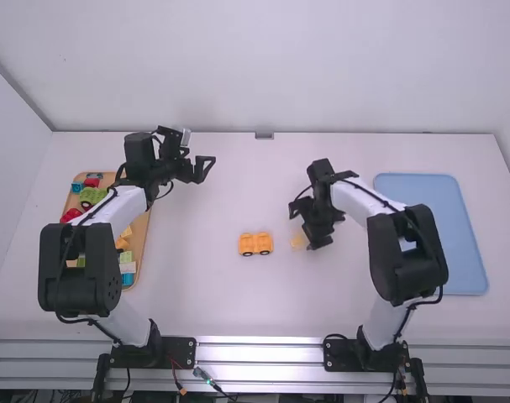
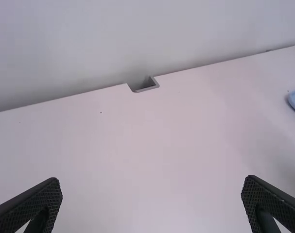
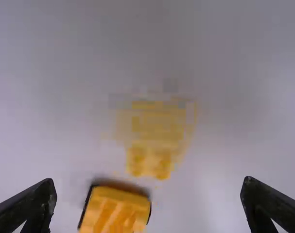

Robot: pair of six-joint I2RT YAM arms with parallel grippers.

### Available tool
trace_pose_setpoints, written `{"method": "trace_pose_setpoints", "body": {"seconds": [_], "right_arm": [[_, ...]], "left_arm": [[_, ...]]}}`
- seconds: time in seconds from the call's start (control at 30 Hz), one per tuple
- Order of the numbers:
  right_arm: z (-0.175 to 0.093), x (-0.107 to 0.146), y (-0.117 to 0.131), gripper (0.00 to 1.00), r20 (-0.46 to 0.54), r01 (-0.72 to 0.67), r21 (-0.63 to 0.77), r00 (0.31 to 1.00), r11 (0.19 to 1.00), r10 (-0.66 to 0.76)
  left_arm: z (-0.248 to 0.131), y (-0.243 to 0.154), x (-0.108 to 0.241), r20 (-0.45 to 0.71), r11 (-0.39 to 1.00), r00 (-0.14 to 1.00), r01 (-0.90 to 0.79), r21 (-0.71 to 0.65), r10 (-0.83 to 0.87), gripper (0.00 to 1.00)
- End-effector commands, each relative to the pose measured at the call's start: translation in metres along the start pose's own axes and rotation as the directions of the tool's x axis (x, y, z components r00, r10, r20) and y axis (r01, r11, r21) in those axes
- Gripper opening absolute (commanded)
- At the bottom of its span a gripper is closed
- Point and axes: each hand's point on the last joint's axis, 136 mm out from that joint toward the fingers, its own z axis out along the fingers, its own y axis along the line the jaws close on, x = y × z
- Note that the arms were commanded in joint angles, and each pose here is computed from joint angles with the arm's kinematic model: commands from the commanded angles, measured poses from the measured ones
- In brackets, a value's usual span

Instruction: Assemble lego blocks to make yellow taxi

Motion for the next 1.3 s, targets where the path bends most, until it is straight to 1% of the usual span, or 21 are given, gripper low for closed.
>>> {"method": "trace_pose_setpoints", "body": {"seconds": [0.0, 0.03, 0.13, 0.27, 0.4, 0.47, 0.5, 0.53, 0.63, 0.67, 0.73, 0.8, 0.83, 0.9, 0.93, 1.0, 1.03, 1.1, 1.17, 1.23, 1.27], "right_arm": [[-0.032, -0.001, 0.035, 0.99, 0.045, 0.236, -0.075, 0.971, 0.969, -0.233], [-0.034, -0.001, 0.036, 0.99, 0.048, 0.249, -0.077, 0.968, 0.965, -0.246], [-0.061, -0.003, 0.046, 0.99, 0.101, 0.485, -0.044, 0.872, 0.873, -0.479], [-0.079, -0.004, 0.053, 0.99, 0.132, 0.601, -0.022, 0.794, 0.799, -0.594], [-0.093, -0.028, 0.075, 0.99, 0.283, 0.712, 0.044, 0.664, 0.700, -0.693], [-0.101, -0.049, 0.086, 0.99, 0.377, 0.759, 0.139, 0.554, 0.636, -0.743], [-0.108, -0.063, 0.090, 0.99, 0.415, 0.783, 0.224, 0.462, 0.581, -0.784], [-0.111, -0.070, 0.091, 0.99, 0.426, 0.788, 0.265, 0.421, 0.555, -0.801], [-0.135, -0.105, 0.098, 0.99, 0.421, 0.778, 0.500, 0.166, 0.381, -0.892], [-0.137, -0.107, 0.099, 0.99, 0.418, 0.776, 0.514, 0.146, 0.366, -0.897], [-0.144, -0.113, 0.109, 0.99, 0.405, 0.782, 0.557, 0.039, 0.281, -0.913], [-0.147, -0.114, 0.117, 0.99, 0.412, 0.788, 0.564, -0.009, 0.248, -0.911], [-0.152, -0.111, 0.131, 0.99, 0.439, 0.803, 0.558, -0.074, 0.207, -0.896], [-0.152, -0.104, 0.142, 0.99, 0.453, 0.834, 0.532, -0.132, 0.148, -0.882], [-0.151, -0.097, 0.148, 0.99, 0.447, 0.847, 0.525, -0.188, 0.086, -0.875], [-0.141, -0.071, 0.156, 0.99, 0.395, 0.859, 0.487, -0.379, -0.159, -0.837], [-0.140, -0.068, 0.156, 0.99, 0.392, 0.858, 0.482, -0.393, -0.179, -0.831], [-0.127, -0.028, 0.152, 0.99, 0.375, 0.803, 0.378, -0.587, -0.460, -0.717], [-0.121, -0.009, 0.141, 0.99, 0.379, 0.743, 0.308, -0.668, -0.594, -0.640], [-0.116, 0.021, 0.115, 0.99, 0.425, 0.621, 0.191, -0.750, -0.760, -0.507], [-0.116, 0.024, 0.112, 0.99, 0.432, 0.607, 0.177, -0.755, -0.775, -0.492]], "left_arm": [[0.001, 0.000, 0.005, -0.010, 1.000, 1.000, 0.008, 0.007, -0.008, 0.99], [0.001, 0.000, 0.006, -0.010, 1.000, 1.000, 0.009, 0.007, -0.009, 0.99], [0.001, 0.000, 0.007, -0.015, 1.000, 1.000, 0.012, 0.007, -0.012, 0.99], [0.001, 0.000, 0.010, -0.026, 1.000, 0.999, 0.021, 0.007, -0.020, 0.99], [0.001, 0.004, 0.011, -0.030, 1.000, 0.999, 0.022, -0.016, -0.022, 0.99], [0.000, 0.010, 0.013, -0.038, 0.998, 0.999, 0.024, -0.051, -0.026, 0.99], [0.000, 0.012, 0.013, -0.038, 0.998, 0.999, 0.023, -0.066, -0.026, 0.99], [0.000, 0.014, 0.013, -0.038, 0.997, 0.999, 0.022, -0.076, -0.025, 0.99], [0.000, 0.018, 0.013, -0.038, 0.995, 0.999, 0.020, -0.099, -0.024, 0.99], [0.000, 0.018, 0.013, -0.038, 0.995, 0.999, 0.020, -0.099, -0.024, 0.99], [0.000, 0.018, 0.012, -0.035, 0.995, 0.999, 0.018, -0.100, -0.021, 0.99], [0.000, 0.018, 0.011, -0.032, 0.995, 0.999, 0.016, -0.100, -0.020, 0.99], [0.000, 0.018, 0.011, -0.032, 0.995, 0.999, 0.016, -0.098, -0.019, 0.99], [0.000, 0.016, 0.012, -0.035, 0.996, 0.999, 0.019, -0.090, -0.022, 0.99], [0.000, 0.016, 0.012, -0.035, 0.996, 0.999, 0.020, -0.087, -0.023, 0.99], [0.000, 0.016, 0.014, -0.042, 0.996, 0.999, 0.021, -0.088, -0.025, 0.99], [0.000, 0.016, 0.014, -0.043, 0.996, 0.999, 0.021, -0.087, -0.025, 0.99], [0.000, 0.006, 0.019, -0.063, 0.999, 0.997, -0.045, -0.029, 0.043, 0.99], [0.000, -0.009, 0.022, -0.061, 0.989, 0.989, -0.131, 0.064, 0.135, 0.99], [-0.004, -0.038, 0.027, -0.018, 0.939, 0.964, -0.256, 0.232, 0.267, 0.99], [-0.006, -0.043, 0.028, -0.007, 0.925, 0.957, -0.278, 0.259, 0.289, 0.99]]}}
